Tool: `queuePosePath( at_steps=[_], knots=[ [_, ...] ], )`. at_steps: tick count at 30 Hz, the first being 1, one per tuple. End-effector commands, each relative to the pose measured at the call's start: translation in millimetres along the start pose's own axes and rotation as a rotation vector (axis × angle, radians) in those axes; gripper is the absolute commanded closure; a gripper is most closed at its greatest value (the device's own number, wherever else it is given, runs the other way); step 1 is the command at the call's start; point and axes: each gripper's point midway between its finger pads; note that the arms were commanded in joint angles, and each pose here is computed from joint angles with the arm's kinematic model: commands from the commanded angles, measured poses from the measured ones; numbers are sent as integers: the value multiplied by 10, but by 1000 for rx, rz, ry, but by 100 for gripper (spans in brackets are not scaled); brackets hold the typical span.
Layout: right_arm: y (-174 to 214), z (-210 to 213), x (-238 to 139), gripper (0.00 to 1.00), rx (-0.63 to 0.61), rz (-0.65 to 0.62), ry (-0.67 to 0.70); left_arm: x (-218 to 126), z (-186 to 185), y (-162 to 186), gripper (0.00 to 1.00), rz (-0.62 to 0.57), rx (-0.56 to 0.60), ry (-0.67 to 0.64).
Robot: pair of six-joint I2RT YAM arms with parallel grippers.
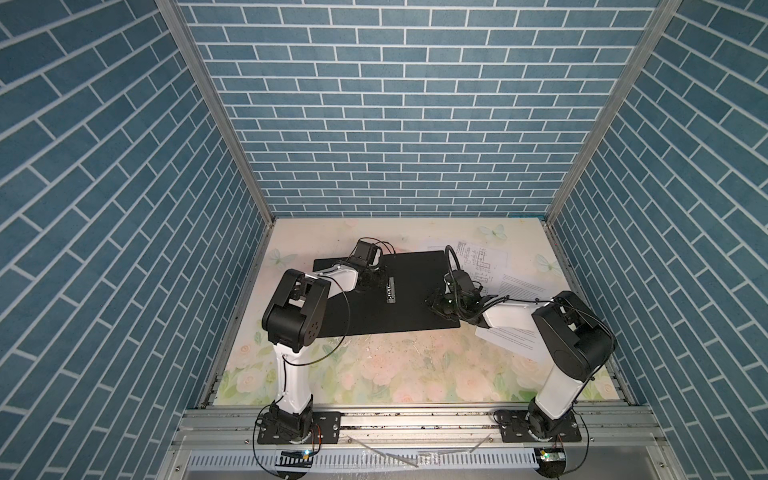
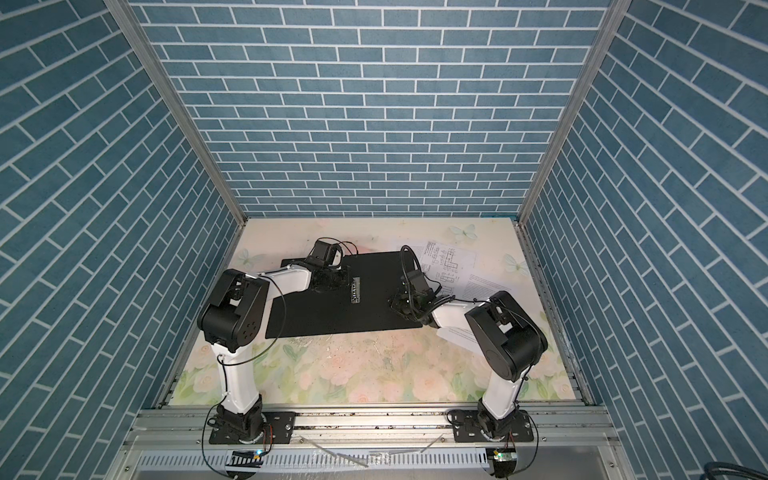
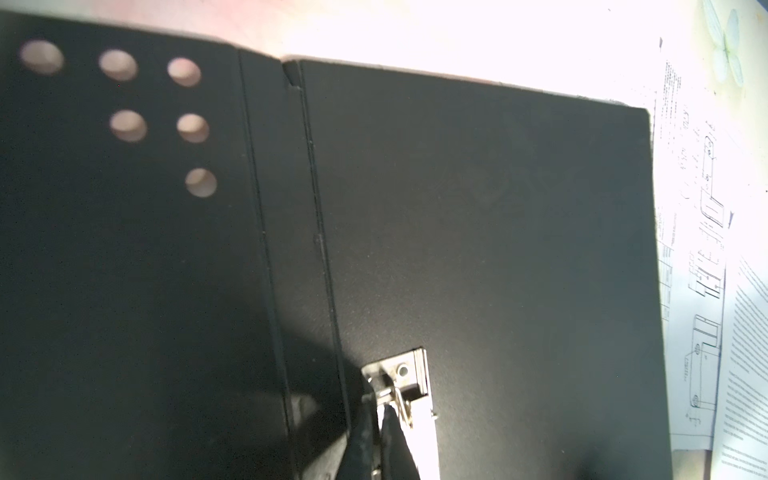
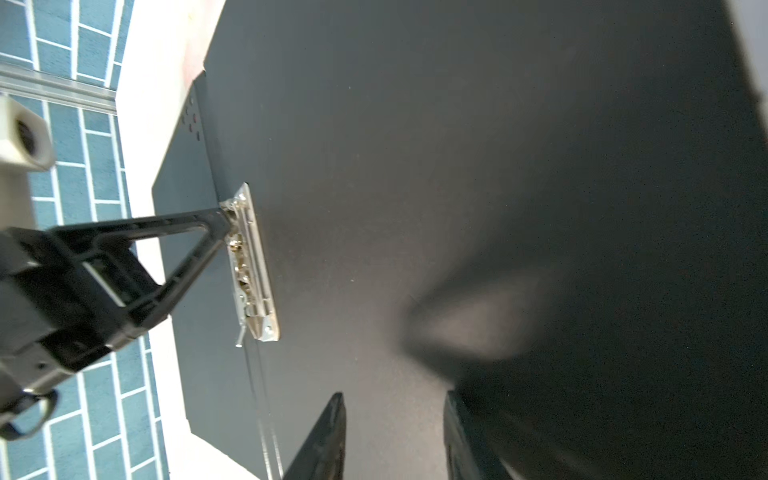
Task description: Put the files into the folder
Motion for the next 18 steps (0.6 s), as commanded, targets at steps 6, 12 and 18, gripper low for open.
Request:
queuePosePath(
  at_steps=[6,12,18],
  knots=[
    [-154,403,51,61,96,10,-103,156,278,250,92,53,-49,-74],
    [-151,767,237,64,164,58,-207,157,295,267,91,46,-74,-77],
    [-36,999,520,73,206,124,-258,181,331,310,91,48,-98,-73]
  ],
)
Point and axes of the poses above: each gripper's point midway between its finger pads, its own x axis out along the fingers, its own z axis along the line the jaws close on, y = z × x, and after that the axes turned 13 degrees about -x, right-handed
